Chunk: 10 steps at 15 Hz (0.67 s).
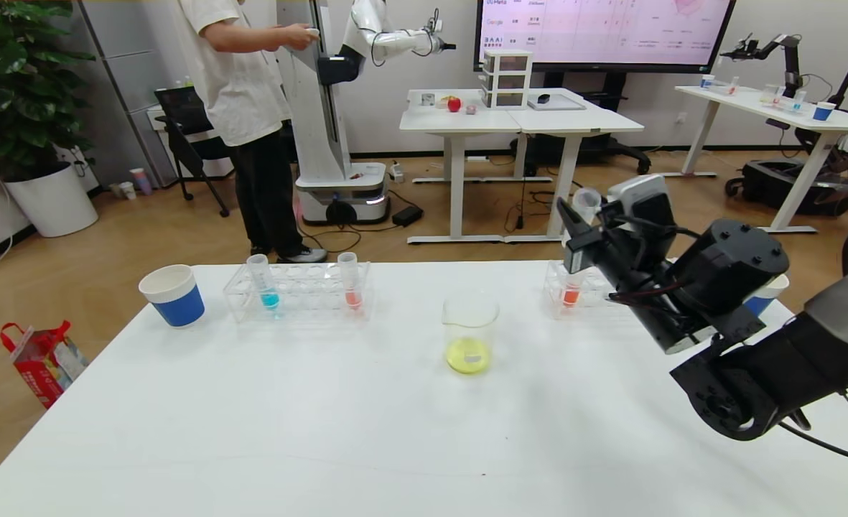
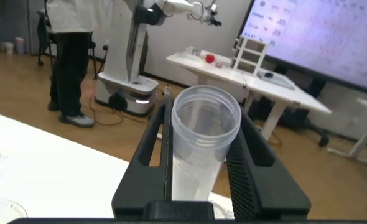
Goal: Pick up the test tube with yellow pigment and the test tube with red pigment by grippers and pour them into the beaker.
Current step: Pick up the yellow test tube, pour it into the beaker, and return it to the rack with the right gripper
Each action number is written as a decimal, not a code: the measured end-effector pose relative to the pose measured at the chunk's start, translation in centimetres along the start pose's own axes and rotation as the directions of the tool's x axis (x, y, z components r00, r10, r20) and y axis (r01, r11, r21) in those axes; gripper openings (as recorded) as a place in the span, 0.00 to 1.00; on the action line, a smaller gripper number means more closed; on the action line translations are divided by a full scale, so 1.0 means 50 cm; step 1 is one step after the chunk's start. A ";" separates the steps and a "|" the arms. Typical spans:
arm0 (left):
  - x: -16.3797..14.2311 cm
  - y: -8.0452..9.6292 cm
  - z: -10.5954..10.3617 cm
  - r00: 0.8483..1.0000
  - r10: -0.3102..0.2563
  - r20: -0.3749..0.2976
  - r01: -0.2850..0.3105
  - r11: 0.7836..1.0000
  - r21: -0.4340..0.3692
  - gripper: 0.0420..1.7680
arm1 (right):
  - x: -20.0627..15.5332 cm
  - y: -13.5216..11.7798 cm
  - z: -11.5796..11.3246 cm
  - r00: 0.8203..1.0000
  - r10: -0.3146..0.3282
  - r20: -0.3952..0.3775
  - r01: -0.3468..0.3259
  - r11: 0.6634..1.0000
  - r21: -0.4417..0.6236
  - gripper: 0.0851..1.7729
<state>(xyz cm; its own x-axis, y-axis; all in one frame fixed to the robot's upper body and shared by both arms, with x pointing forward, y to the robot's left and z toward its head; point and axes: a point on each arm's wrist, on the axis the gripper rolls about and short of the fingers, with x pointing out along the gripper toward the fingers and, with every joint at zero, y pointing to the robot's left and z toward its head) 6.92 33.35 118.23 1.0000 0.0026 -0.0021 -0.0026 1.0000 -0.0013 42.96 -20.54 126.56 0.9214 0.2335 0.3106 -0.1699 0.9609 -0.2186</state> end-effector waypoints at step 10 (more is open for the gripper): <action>0.000 0.000 0.000 1.000 0.000 0.000 0.000 1.000 0.000 0.99 | -0.071 -0.238 -0.008 0.867 -0.224 -0.445 0.285 0.956 0.074 0.25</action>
<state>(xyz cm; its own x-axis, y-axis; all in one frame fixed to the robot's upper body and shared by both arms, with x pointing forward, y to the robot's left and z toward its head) 6.92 33.35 118.23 1.0000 0.0030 -0.0021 -0.0030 1.0000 -0.0008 41.84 -32.86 127.70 0.9926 -0.0788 -0.0929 0.0742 0.9959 -0.0518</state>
